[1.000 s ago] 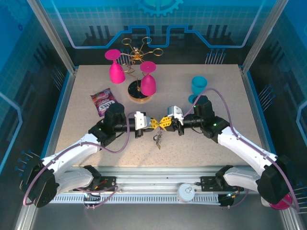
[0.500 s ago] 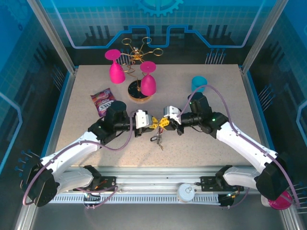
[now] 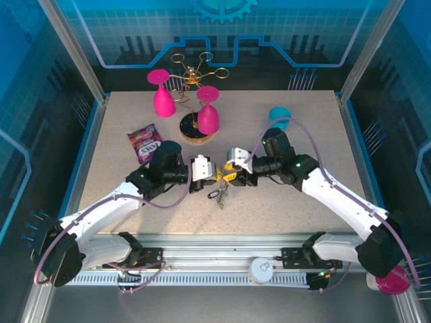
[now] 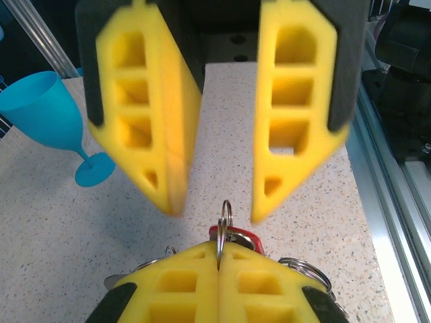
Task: Put the keys on the keyring
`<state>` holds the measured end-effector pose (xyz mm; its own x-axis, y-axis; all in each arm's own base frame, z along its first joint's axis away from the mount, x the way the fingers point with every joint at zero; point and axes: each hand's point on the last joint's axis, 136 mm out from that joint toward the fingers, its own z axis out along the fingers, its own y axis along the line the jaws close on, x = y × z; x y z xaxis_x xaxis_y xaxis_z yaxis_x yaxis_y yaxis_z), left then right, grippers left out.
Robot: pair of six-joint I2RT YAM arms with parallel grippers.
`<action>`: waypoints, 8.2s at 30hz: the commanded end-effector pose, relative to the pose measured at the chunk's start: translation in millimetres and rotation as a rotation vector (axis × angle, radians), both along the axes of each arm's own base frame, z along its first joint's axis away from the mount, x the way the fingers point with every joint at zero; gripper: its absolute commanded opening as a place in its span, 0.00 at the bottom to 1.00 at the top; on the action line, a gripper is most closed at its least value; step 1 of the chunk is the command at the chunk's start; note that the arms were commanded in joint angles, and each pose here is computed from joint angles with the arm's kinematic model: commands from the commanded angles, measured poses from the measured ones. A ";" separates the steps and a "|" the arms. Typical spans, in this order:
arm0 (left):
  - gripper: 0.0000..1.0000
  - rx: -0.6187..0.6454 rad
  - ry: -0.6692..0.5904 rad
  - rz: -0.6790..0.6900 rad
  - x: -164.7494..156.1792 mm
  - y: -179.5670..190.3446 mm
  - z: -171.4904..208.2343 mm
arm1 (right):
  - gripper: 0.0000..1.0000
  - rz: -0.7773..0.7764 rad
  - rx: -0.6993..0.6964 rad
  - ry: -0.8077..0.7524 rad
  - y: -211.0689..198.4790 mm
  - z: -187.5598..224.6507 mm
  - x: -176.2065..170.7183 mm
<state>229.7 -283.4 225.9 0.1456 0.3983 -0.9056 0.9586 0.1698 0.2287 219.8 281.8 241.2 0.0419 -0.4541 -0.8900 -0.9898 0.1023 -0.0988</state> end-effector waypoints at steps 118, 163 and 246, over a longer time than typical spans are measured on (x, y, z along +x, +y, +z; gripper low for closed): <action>0.00 -0.027 -0.113 0.006 0.8 -3.4 15.6 | 0.18 0.045 -0.093 -0.057 8.9 0.9 -5.9; 0.00 -0.253 -0.118 -0.011 -6.9 -9.6 31.5 | 0.36 -0.049 0.179 0.070 -10.4 -3.1 2.0; 0.00 -0.235 -0.119 -0.028 -12.6 -7.8 34.8 | 0.23 -0.086 0.104 -0.038 2.2 -26.0 7.1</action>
<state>224.2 -290.9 245.1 0.2226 0.2322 -0.9469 0.9364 0.2192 0.2739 228.3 279.2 210.8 0.0254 -0.3866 -0.9219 -0.9724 0.2043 -0.1125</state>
